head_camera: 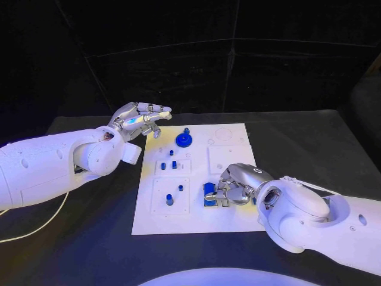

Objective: Assemble the parts on the task board

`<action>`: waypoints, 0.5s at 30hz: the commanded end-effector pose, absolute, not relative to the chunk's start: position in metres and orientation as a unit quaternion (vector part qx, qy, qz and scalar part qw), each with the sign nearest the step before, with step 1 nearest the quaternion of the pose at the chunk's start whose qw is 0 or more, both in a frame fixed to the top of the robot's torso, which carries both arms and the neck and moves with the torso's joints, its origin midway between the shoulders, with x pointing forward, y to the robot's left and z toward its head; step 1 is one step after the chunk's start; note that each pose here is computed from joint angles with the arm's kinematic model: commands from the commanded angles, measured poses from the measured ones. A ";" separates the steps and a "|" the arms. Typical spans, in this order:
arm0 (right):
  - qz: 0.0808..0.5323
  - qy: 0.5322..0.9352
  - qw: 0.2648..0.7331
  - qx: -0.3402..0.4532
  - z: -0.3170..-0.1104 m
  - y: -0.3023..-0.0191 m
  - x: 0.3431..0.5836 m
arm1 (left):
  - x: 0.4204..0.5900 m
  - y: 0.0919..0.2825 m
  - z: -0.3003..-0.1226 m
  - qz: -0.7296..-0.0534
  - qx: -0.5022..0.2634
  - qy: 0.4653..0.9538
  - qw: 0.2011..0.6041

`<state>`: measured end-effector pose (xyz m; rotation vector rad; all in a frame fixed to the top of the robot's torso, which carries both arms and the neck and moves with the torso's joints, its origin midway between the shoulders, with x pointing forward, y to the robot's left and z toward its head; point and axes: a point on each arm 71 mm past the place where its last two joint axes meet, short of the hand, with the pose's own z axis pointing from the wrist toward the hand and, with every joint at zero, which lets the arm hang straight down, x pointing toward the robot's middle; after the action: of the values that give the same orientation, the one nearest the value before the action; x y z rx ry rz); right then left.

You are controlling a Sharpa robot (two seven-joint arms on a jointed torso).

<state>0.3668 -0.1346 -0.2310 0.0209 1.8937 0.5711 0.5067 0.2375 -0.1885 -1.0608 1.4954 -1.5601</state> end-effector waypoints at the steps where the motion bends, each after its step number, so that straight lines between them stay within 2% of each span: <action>1: 0.251 0.799 0.546 -0.009 -0.230 -0.133 0.365 | 0.507 0.237 -0.187 -0.610 -0.409 0.578 0.355; 15: 0.234 0.806 0.544 -0.009 -0.235 -0.137 0.371 | 0.507 0.237 -0.187 -0.609 -0.410 0.579 0.356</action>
<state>0.3708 -0.1379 -0.2339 0.0016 1.9019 0.5612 0.5068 0.2377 -0.1886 -1.0612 1.4957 -1.5591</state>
